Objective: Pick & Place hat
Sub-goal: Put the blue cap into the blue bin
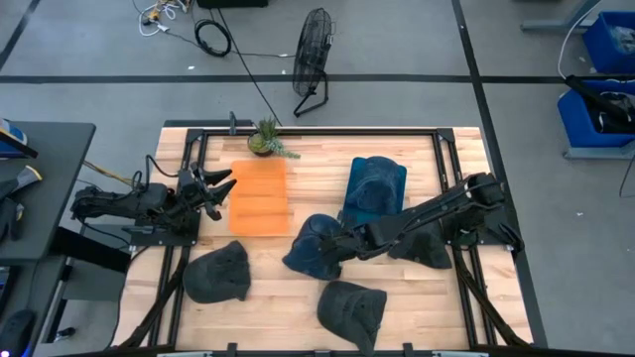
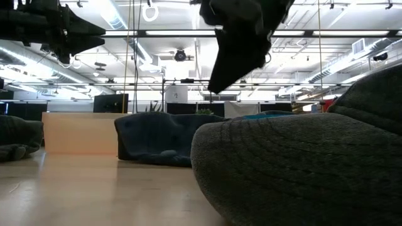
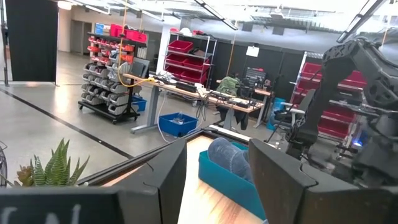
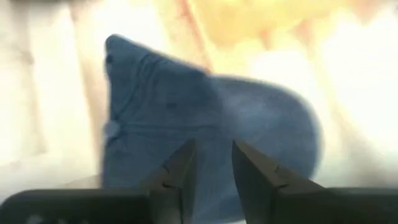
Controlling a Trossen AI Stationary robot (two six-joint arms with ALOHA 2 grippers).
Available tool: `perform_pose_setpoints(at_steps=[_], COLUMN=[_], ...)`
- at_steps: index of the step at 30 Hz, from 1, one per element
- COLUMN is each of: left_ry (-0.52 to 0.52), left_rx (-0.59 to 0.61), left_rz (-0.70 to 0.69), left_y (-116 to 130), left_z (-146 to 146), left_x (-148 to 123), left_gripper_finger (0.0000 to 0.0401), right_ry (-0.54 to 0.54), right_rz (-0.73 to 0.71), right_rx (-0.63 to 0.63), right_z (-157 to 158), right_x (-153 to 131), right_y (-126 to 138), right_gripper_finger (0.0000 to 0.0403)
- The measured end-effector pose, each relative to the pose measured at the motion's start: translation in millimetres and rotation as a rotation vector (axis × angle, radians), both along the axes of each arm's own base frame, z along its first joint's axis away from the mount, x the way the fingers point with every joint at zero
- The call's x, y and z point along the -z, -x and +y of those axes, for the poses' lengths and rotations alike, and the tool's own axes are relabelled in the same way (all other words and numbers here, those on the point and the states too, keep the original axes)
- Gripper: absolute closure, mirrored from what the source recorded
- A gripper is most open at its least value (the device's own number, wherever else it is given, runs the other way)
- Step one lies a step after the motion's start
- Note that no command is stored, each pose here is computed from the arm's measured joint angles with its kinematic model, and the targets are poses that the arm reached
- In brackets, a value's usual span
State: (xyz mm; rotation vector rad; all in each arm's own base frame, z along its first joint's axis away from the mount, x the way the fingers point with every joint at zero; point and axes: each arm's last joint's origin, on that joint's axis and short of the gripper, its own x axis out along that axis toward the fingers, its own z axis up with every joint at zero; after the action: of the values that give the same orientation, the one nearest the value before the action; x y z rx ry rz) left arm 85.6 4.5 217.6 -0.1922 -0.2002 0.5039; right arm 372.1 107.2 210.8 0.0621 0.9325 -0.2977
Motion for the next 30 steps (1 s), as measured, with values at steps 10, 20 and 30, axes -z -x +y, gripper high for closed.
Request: perform_pose_setpoints(at_steps=[10, 20, 30], left_ry=[-0.001, -0.003, -0.003], left_rx=[0.000, 0.000, 0.000], left_rz=[0.006, 0.017, 0.023], left_y=[0, 0, 0], left_z=[0, 0, 0], left_x=[1, 2, 2], left_gripper_finger=[0.0224, 0.0224, 0.0224], right_ry=[0.065, 0.064, 0.057], right_rz=[0.059, 0.158, 0.189], right_rx=[-0.139, -0.056, -0.075], right_z=[3, -6, -8], right_x=[18, 40, 35], right_y=[-7, -8, -4], right_gripper_finger=[0.0204, 0.0166, 0.0355])
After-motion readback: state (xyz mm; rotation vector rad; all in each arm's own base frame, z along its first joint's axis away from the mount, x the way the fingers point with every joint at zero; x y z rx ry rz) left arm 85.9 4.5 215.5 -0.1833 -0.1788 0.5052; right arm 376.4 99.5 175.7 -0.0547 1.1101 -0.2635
